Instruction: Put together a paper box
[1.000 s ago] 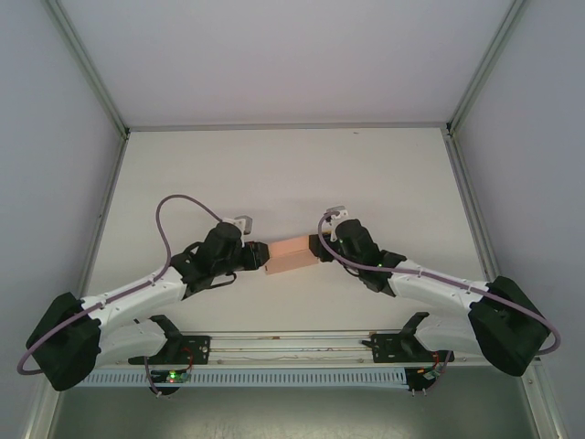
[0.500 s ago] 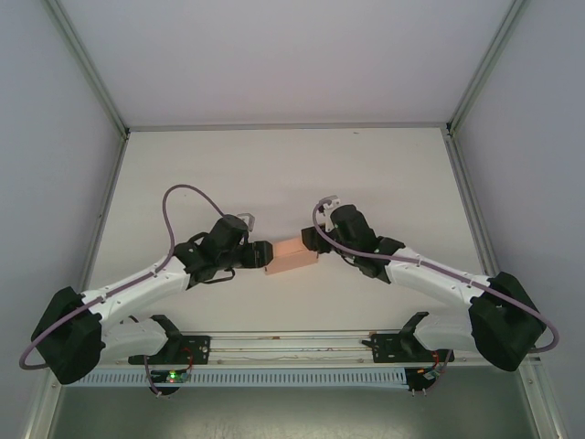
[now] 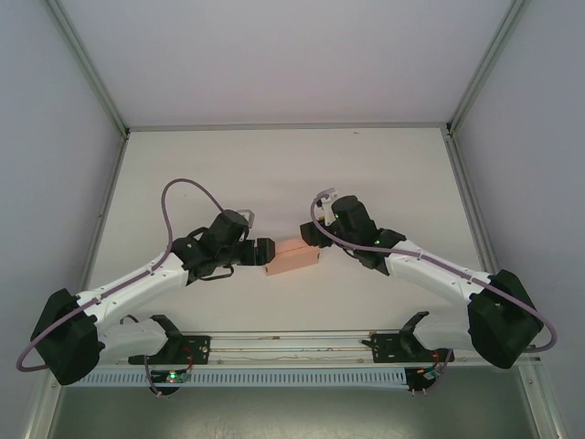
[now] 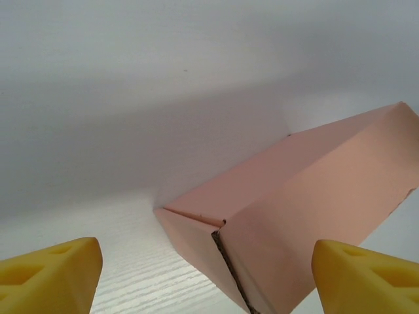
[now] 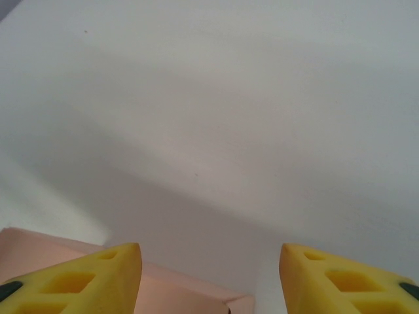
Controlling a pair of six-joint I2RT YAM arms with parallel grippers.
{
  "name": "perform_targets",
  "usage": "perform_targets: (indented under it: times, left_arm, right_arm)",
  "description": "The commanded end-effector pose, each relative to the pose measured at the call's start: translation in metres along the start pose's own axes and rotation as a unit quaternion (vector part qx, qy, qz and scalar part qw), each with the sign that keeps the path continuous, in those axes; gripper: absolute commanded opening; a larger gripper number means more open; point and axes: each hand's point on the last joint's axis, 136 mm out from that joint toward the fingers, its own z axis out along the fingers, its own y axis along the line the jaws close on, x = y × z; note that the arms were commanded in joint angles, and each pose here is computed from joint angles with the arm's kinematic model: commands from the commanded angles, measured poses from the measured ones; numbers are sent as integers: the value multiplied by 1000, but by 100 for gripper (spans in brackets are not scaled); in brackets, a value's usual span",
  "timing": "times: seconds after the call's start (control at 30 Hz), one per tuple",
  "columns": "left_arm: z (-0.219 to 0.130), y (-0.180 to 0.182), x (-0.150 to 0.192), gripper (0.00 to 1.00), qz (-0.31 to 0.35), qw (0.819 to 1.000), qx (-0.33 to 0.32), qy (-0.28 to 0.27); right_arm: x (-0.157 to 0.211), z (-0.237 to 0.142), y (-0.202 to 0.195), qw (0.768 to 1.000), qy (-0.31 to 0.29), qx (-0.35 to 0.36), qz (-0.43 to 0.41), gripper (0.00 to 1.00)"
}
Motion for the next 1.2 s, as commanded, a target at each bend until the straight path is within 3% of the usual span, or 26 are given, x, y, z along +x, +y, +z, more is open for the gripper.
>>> perform_targets:
  times: [0.0,0.13,0.53,0.6,0.73,0.9,1.17]
  left_arm:
    - [-5,9,3,79,-4,1000,-16,-1]
    - [-5,10,7,75,-15,1000,-11,2]
    - [13,31,30,53,-34,998,-37,32]
    - [20,35,38,44,-43,997,-39,47]
    - [29,46,53,30,-65,995,-47,63]
    - [34,60,68,2,-87,991,-64,76]
    - [35,83,90,0,-112,977,-129,127]
  right_arm:
    - [8,-9,-3,1000,17,1,-3,57]
    - [23,-14,-8,1000,22,0,10,52]
    - [67,2,-25,995,81,13,54,40]
    - [76,2,-26,994,91,12,68,33]
    - [92,4,-26,990,102,5,98,30]
    - [105,4,-31,986,115,10,118,24]
    - [117,5,-35,981,125,18,145,12]
